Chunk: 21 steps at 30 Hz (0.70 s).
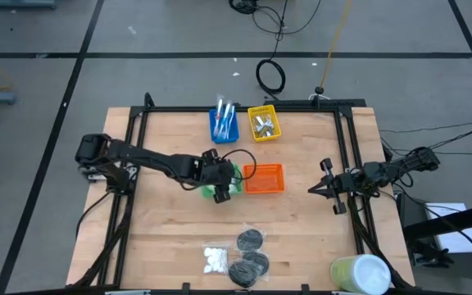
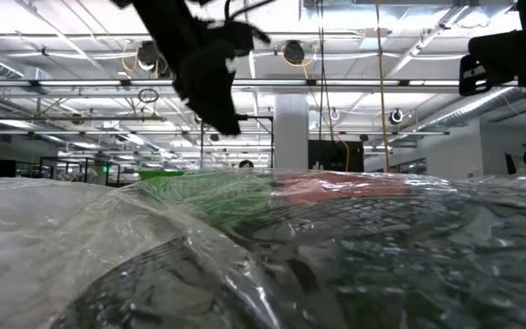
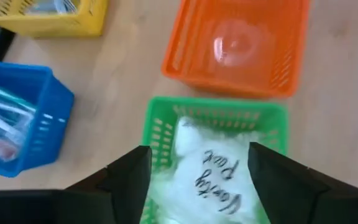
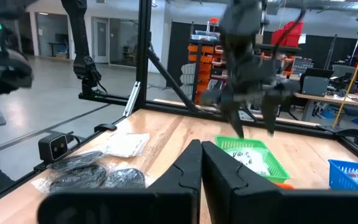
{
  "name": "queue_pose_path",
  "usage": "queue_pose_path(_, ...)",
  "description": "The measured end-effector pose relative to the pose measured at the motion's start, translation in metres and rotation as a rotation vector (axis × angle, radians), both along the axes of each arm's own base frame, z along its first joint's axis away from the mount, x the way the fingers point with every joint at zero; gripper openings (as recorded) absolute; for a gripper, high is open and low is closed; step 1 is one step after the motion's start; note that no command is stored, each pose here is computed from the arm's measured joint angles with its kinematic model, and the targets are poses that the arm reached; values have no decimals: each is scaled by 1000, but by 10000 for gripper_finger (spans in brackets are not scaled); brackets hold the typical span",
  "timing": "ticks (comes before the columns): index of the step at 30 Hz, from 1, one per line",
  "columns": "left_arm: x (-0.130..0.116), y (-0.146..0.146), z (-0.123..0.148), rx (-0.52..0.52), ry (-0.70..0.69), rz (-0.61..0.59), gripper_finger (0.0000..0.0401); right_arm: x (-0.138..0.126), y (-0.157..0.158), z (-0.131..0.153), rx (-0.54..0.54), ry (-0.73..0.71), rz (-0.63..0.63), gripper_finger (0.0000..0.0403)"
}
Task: Pick & Place Travel size toiletries
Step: Put the cotton pack into the green bin
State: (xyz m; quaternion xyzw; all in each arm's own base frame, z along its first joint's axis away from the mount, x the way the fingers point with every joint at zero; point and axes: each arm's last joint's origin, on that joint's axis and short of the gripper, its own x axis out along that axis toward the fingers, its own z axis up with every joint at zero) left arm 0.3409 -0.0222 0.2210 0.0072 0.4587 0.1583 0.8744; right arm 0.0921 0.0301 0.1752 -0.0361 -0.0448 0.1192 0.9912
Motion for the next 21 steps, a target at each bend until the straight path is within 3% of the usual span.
queue_pose_path(4, -6, -16, 27, -108, -1, -23, 277, 0, 0, 0, 0, 0, 0, 0)
queue_pose_path(9, -17, -60, 33, -319, 35, -214, 277, 0, 0, 0, 0, 0, 0, 0)
queue_pose_path(14, -27, -108, 14, -302, 97, -338, 263, 0, 0, 0, 1, -2, 0, 0)
queue_pose_path(21, -31, -155, -15, -333, 110, -329, 245, 0, 0, 0, 0, 0, 0, 0)
